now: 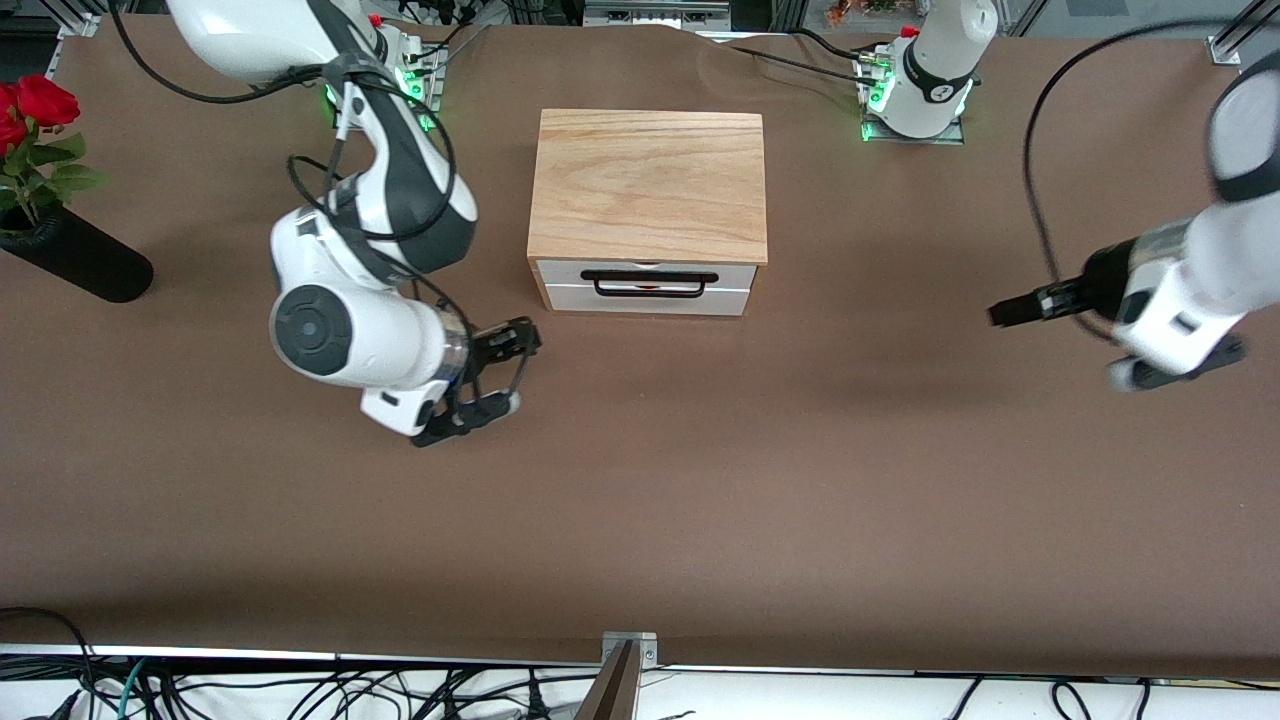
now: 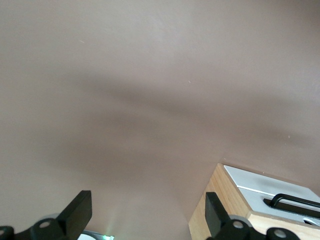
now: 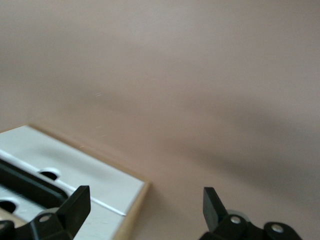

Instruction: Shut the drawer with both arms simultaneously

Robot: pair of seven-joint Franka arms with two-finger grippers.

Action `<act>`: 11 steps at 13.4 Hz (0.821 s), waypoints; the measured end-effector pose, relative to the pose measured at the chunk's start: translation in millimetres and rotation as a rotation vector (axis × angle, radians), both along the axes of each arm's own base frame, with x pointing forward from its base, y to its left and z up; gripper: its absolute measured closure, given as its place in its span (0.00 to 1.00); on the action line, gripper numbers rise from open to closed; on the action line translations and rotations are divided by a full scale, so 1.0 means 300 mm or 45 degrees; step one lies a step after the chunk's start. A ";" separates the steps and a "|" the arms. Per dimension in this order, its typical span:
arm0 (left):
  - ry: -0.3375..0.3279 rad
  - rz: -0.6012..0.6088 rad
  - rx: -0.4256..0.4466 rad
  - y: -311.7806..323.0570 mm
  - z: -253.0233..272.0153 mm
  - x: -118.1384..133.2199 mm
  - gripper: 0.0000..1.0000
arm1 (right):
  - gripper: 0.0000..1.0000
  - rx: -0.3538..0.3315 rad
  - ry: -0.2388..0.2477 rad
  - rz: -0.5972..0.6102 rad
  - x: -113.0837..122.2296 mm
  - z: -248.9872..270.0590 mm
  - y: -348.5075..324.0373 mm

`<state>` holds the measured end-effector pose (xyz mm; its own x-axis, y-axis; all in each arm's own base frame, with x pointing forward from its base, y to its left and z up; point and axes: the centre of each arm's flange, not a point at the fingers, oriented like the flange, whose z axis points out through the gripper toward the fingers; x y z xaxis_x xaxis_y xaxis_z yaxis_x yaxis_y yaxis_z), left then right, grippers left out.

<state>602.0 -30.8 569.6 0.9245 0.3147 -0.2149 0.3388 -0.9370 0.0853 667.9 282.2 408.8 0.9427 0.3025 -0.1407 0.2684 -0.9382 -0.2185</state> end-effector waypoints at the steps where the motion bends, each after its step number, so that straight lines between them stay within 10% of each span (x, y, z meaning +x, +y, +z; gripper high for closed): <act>1: -0.034 0.019 0.001 0.032 0.066 -0.031 0.00 | 0.00 -0.012 -0.022 -0.048 0.039 0.028 -0.088; 11: -0.085 0.113 0.080 0.160 0.184 -0.147 0.00 | 0.00 -0.187 -0.252 -0.351 0.058 0.485 -0.752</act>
